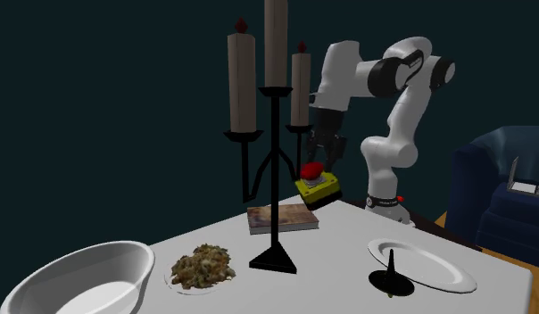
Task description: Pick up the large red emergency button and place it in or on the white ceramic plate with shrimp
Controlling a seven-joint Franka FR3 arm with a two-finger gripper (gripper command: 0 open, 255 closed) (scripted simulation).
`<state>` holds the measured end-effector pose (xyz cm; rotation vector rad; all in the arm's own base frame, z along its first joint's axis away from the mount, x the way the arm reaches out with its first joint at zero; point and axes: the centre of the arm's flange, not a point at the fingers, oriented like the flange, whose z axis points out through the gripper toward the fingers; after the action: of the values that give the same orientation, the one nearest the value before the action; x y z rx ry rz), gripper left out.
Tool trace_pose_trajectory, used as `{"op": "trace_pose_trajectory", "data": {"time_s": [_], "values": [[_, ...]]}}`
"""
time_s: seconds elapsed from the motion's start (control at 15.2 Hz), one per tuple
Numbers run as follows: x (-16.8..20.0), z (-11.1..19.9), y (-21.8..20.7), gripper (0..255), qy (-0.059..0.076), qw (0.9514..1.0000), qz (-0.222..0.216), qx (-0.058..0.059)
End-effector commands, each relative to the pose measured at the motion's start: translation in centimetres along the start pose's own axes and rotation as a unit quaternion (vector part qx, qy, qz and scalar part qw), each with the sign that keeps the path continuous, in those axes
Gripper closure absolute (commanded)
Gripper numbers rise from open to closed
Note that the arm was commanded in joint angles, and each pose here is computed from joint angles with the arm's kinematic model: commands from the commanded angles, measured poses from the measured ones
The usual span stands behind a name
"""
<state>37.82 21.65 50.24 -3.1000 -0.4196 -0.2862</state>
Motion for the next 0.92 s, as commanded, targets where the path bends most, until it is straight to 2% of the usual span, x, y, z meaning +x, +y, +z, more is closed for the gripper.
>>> {"op": "trace_pose_trajectory", "data": {"time_s": [0.0, 0.86], "values": [[2.8, 0.4, 0.0, 255, 0.001, 1.0000, 0.000, 0.000], [19.8, 2.2, 0.1, 255, 0.001, 1.0000, 0.000, 0.000]]}}
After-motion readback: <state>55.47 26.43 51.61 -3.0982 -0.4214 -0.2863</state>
